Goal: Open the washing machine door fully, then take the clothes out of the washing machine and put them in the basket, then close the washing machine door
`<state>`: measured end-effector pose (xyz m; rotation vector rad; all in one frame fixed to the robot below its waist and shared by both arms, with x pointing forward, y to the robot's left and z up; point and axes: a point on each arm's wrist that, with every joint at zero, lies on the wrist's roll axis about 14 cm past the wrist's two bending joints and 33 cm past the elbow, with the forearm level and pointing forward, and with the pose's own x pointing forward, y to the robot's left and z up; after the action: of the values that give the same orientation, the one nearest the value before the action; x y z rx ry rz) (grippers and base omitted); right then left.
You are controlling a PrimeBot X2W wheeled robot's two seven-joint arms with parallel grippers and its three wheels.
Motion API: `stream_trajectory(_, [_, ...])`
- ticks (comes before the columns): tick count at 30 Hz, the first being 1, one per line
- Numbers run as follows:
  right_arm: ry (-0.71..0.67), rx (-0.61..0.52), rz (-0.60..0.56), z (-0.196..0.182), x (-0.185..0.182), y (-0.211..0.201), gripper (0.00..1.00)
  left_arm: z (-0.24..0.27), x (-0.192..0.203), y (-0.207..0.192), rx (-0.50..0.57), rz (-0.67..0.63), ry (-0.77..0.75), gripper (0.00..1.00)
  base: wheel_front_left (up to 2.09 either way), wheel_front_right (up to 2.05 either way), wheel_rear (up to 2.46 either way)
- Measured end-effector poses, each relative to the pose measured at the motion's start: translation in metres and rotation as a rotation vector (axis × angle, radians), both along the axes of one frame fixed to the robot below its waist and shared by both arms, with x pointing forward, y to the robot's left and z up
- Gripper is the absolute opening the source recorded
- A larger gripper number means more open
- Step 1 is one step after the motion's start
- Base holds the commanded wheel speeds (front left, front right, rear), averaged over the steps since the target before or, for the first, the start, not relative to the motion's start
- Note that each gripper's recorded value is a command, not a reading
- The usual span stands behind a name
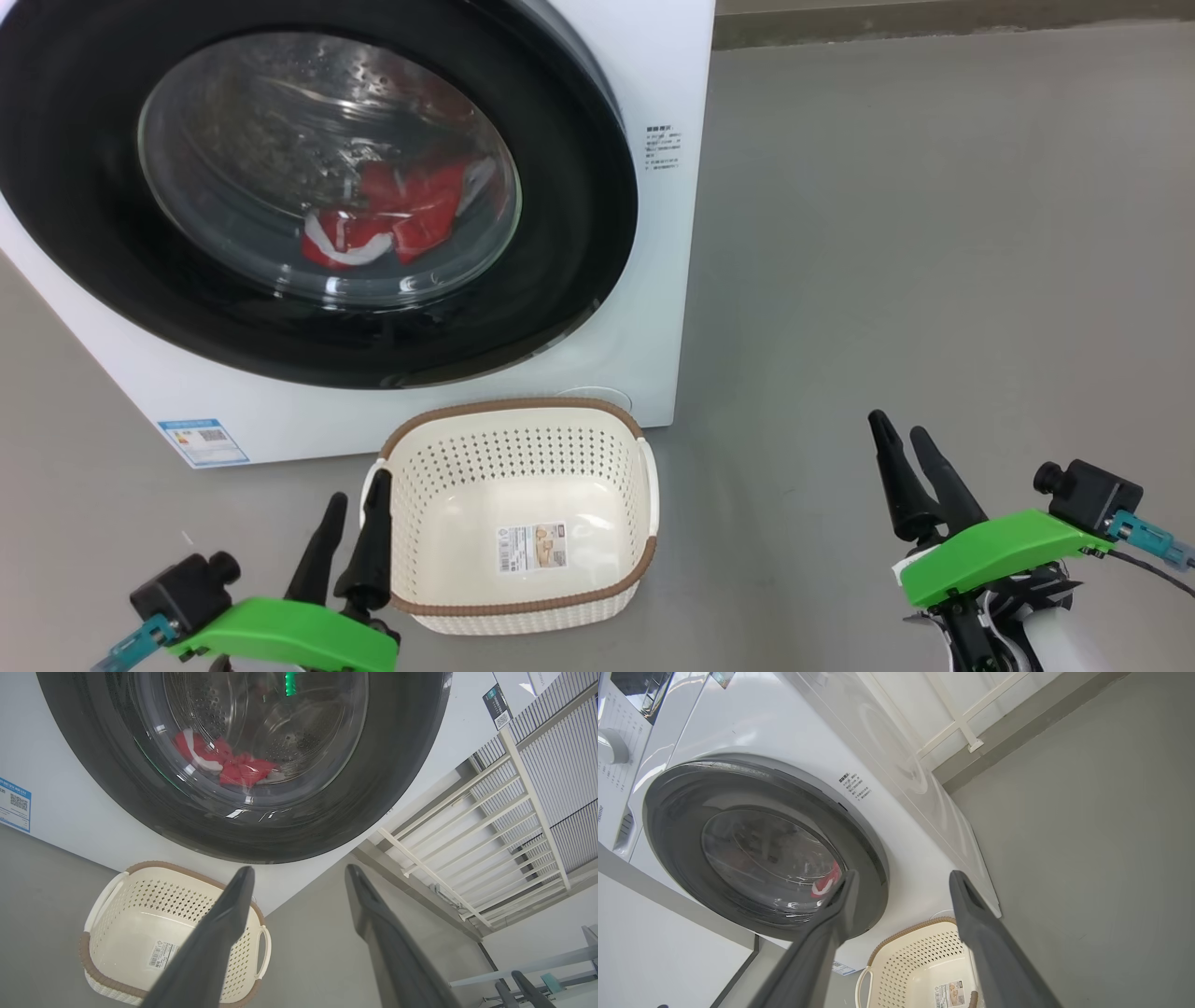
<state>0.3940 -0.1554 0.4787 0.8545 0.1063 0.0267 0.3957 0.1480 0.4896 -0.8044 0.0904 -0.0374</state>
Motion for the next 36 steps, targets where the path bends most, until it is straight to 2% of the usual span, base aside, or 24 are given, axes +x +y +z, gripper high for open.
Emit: stream_trajectory(36, [-0.165, -0.391, 0.077, 0.033, 0.019, 0.019, 1.0, 0.036, 0.016, -0.017, 0.409, -0.028, -0.171, 1.0, 0.0, 0.0, 0.0])
